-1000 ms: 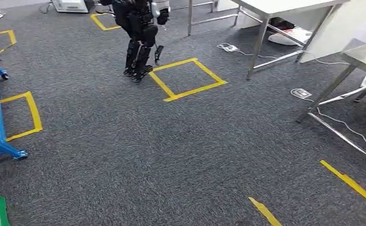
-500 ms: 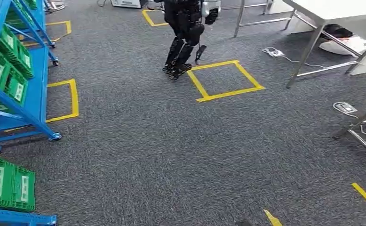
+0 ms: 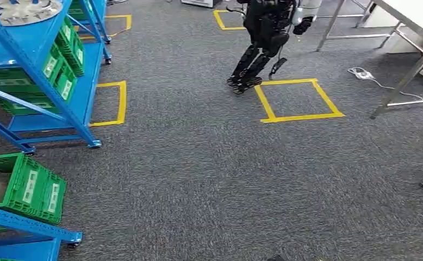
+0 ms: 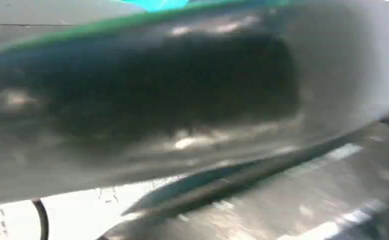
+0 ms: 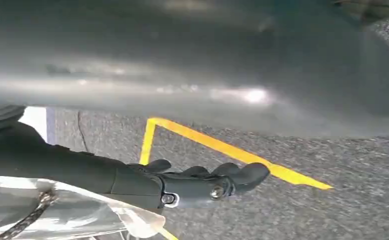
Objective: Take the parts from the cabinet and place them on the table.
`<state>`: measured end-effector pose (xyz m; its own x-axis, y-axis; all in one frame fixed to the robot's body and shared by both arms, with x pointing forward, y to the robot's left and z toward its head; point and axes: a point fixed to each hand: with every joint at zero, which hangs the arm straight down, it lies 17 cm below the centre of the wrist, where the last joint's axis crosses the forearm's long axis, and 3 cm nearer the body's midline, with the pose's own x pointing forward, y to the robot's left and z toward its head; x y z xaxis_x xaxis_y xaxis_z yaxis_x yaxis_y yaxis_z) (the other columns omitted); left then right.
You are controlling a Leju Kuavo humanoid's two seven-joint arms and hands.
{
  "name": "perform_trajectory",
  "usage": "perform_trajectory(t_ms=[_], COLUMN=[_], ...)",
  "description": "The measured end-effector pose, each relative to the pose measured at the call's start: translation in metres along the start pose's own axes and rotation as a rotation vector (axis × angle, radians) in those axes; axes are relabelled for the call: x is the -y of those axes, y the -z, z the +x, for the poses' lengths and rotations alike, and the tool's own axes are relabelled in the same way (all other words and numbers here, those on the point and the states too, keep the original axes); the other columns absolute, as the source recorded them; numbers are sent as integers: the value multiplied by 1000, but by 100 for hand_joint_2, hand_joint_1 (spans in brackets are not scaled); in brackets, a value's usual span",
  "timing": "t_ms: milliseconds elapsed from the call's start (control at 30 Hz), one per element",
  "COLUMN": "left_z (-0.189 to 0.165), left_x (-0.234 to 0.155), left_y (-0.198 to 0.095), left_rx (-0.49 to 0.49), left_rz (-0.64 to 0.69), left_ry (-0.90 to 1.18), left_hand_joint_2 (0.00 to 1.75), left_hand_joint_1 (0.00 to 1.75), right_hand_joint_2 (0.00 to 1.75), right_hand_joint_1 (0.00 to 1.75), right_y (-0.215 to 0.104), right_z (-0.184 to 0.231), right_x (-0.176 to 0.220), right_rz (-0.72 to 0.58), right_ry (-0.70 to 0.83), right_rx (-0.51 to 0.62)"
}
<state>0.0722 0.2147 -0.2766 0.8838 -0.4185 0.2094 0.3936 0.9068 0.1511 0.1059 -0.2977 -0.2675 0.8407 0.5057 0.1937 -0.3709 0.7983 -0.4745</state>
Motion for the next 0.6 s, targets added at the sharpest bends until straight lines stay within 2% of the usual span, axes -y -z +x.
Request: perform_trajectory(t_ms=[600], left_z=[-3], left_x=[2], left_y=[-1], left_rx=[-2], left_rz=[-1], left_ry=[5], left_hand_joint_2=[0], left_hand_joint_1=[0], right_hand_joint_2=[0], right_hand_joint_1=[0], right_y=[1], right_z=[0], right_x=[2], right_rz=[-5], right_ry=[15], right_rx=[-7])
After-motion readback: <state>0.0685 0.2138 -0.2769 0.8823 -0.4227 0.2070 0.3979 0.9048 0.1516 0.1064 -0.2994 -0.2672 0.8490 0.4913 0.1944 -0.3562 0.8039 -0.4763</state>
